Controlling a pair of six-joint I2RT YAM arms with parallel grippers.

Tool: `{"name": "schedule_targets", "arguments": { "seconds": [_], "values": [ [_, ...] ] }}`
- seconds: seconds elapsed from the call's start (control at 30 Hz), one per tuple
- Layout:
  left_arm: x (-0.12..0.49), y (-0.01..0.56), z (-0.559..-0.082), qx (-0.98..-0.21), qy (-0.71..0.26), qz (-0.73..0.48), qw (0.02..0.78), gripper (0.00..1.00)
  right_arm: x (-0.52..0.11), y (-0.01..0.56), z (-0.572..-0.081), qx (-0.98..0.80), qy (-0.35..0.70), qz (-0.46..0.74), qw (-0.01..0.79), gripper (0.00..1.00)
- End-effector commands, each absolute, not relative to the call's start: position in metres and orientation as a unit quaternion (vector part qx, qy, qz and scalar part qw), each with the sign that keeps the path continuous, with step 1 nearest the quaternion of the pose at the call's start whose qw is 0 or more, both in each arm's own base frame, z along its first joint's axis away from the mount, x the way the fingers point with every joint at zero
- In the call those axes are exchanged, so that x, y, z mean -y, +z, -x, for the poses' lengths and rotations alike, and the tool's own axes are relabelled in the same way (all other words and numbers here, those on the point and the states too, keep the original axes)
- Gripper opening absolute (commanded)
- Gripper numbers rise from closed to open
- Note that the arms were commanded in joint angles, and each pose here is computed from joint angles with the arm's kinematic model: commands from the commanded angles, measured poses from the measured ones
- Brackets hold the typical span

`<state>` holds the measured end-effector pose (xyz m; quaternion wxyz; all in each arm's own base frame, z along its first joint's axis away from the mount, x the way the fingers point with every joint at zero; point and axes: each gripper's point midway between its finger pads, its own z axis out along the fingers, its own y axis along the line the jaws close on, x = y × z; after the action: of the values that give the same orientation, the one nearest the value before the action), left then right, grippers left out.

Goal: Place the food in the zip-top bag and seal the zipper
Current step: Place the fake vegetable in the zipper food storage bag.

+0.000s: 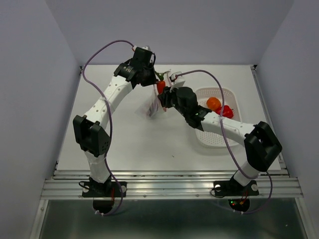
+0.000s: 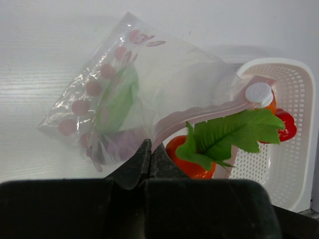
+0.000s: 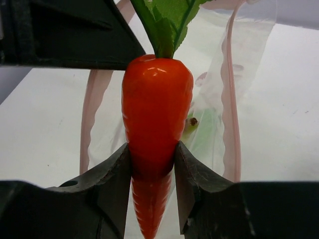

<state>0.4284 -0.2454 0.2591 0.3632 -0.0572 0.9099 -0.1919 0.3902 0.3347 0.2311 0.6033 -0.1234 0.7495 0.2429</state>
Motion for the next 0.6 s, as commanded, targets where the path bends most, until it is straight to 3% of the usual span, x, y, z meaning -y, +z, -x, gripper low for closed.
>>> {"name": "schedule_targets", "arguments": {
  "seconds": [0.0, 0.2, 0.27, 0.3, 0.43, 0.57],
  "values": [
    [0.245, 0.300, -0.431, -0.885, -0.218, 0.056, 0.407, 0.00, -0.341, 0.216, -0.389, -0.796, 0.226, 0.121, 0.549, 0.13],
    [0.248, 0.303, -0.425, -0.884, -0.232, 0.046, 0.404, 0.00, -0.328, 0.195, -0.397, -0.838, 0.172, 0.077, 0.513, 0.19],
    [0.247, 0.302, -0.424, -0.883, -0.231, 0.045, 0.405, 0.00, -0.326, 0.195, -0.397, -0.840, 0.167, 0.070, 0.511, 0.27],
    [0.247, 0.302, -0.424, -0.884, -0.231, 0.045, 0.405, 0.00, -0.328, 0.198, -0.395, -0.839, 0.176, 0.071, 0.510, 0.38],
    [0.248, 0.299, -0.424, -0.886, -0.231, 0.043, 0.400, 0.00, -0.326, 0.204, -0.393, -0.842, 0.177, 0.065, 0.506, 0.67],
    [0.247, 0.297, -0.424, -0.887, -0.228, 0.043, 0.399, 0.00, -0.320, 0.218, -0.395, -0.841, 0.168, 0.045, 0.513, 0.84]
  ]
}}
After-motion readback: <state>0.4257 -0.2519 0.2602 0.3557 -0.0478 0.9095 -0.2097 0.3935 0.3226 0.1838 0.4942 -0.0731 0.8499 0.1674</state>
